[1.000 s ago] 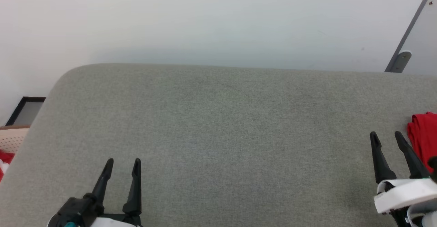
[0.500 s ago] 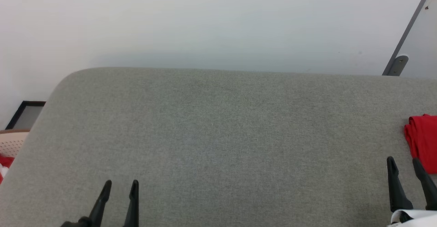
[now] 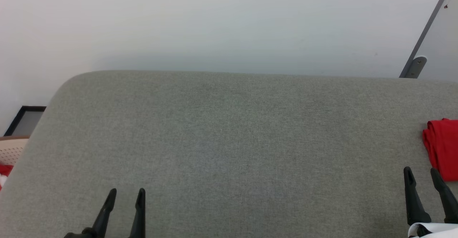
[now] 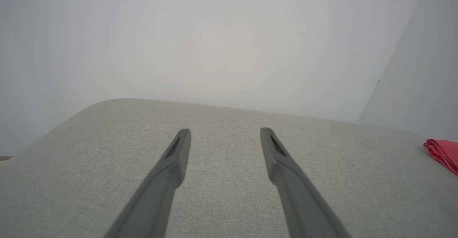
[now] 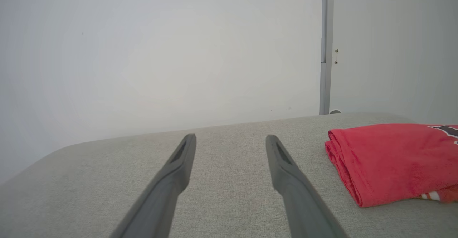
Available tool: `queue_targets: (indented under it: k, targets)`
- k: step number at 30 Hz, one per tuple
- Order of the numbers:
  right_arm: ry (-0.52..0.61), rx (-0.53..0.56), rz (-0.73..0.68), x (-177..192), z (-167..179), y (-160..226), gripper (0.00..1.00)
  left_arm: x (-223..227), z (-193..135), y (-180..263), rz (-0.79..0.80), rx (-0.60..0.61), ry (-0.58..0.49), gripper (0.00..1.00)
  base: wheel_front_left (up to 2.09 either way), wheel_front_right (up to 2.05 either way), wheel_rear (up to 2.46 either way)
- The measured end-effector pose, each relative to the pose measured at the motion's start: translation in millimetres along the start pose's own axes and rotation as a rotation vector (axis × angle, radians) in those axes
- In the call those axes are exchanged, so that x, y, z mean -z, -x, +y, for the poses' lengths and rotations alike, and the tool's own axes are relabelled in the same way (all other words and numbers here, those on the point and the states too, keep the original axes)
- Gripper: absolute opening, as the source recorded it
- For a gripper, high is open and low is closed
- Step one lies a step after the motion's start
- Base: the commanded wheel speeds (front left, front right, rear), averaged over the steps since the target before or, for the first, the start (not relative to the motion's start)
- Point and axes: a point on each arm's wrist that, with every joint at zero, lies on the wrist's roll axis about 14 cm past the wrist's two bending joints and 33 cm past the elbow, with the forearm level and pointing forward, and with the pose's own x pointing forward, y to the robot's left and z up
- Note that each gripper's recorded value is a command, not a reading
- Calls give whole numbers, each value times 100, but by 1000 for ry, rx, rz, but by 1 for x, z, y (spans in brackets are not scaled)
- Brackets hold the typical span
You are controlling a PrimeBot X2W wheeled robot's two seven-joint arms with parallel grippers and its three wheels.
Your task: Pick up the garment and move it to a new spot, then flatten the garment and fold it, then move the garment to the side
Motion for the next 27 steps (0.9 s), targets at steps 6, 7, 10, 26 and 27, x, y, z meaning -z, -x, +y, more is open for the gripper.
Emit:
queue_targets:
  k: [6, 7, 10, 26, 27]
  targets:
    - [-7, -1, 6, 2, 1, 1, 0, 1, 2, 2, 2, -11, 2, 0, 0, 0, 0]
    - [-13, 4, 18, 6, 1, 2, 0, 5, 2, 3, 13, -14, 6, 0, 0, 0, 0]
    - [-30, 18, 55, 19, 1, 7, 0, 16, 1, 7, 48, -23, 19, 0, 0, 0, 0]
    - [-277, 105, 102, 33, -6, 8, 0, 29, 9, 0, 90, -92, 279, 0, 0, 0, 0]
    - [-289, 110, 104, 34, -6, 9, 0, 28, 9, -1, 88, -95, 295, 0, 0, 0, 0]
